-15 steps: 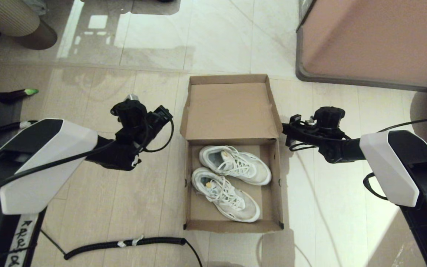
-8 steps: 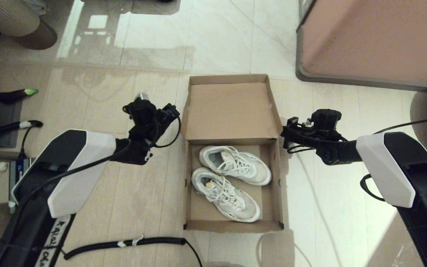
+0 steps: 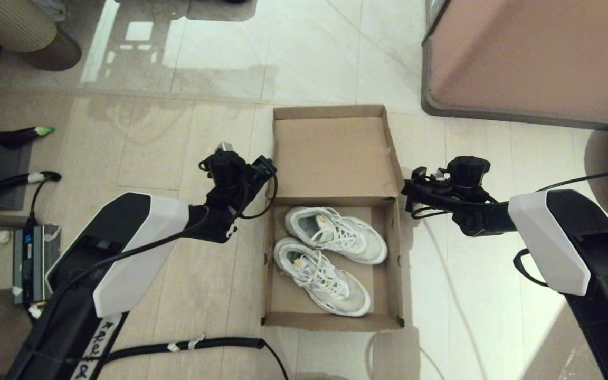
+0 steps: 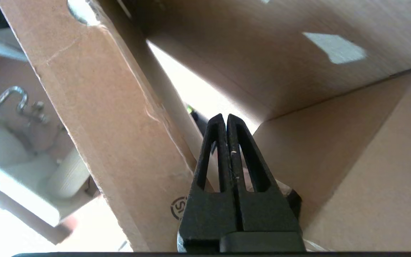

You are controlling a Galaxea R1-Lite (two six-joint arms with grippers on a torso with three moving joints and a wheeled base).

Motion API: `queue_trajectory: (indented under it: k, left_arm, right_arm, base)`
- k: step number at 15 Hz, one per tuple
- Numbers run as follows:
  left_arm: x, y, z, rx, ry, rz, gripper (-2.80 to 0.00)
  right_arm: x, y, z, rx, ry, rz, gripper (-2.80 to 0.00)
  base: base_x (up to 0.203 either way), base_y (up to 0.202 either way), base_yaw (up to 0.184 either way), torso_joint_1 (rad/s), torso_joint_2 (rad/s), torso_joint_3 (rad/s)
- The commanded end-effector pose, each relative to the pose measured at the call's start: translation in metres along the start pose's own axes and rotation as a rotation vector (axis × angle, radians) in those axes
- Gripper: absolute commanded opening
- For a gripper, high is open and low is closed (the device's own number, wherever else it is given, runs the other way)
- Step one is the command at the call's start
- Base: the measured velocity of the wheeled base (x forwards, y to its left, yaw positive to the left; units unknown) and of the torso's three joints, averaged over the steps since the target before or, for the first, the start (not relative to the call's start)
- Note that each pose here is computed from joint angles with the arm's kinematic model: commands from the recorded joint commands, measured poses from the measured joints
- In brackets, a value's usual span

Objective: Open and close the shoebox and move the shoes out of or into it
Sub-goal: Close the shoe box

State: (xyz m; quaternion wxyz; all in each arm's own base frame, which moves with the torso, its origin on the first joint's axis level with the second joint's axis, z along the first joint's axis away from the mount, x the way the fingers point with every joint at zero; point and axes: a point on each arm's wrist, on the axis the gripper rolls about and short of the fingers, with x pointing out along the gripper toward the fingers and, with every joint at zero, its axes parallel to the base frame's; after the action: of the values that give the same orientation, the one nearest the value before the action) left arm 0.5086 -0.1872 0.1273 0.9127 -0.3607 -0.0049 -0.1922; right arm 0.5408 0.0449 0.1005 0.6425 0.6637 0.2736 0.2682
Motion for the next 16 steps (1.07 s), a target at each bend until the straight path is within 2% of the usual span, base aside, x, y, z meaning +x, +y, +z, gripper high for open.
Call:
queue_trajectory:
  k: [1, 8, 14, 16]
  left_arm:
    - [0.000, -0.004, -0.006, -0.008, 0.011, -0.009, -2.80]
    - [-0.001, -0.016, -0.002, -0.010, 0.002, -0.030, -2.80]
    - [-0.004, -0.034, 0.019, -0.012, -0.040, -0.050, -2.80]
    - [-0.005, -0.036, 0.023, -0.013, -0.050, -0.048, -2.80]
  right_arm:
    - [-0.003, 0.002, 0.003, -0.010, 0.020, 0.024, -2.80]
    - [-0.005, 0.006, 0.004, -0.033, 0.094, 0.134, -2.80]
    - [-0.007, 0.009, 0.004, -0.036, 0.102, 0.137, -2.80]
    - [-0.008, 0.011, 0.004, -0.009, 0.120, 0.108, -2.80]
  base:
    - [0.000, 0.000, 0.000, 0.000, 0.00, 0.000]
    - [0.000, 0.000, 0.000, 0.000, 0.00, 0.000]
    - [0.000, 0.000, 0.000, 0.000, 0.00, 0.000]
    - [0.000, 0.000, 0.000, 0.000, 0.00, 0.000]
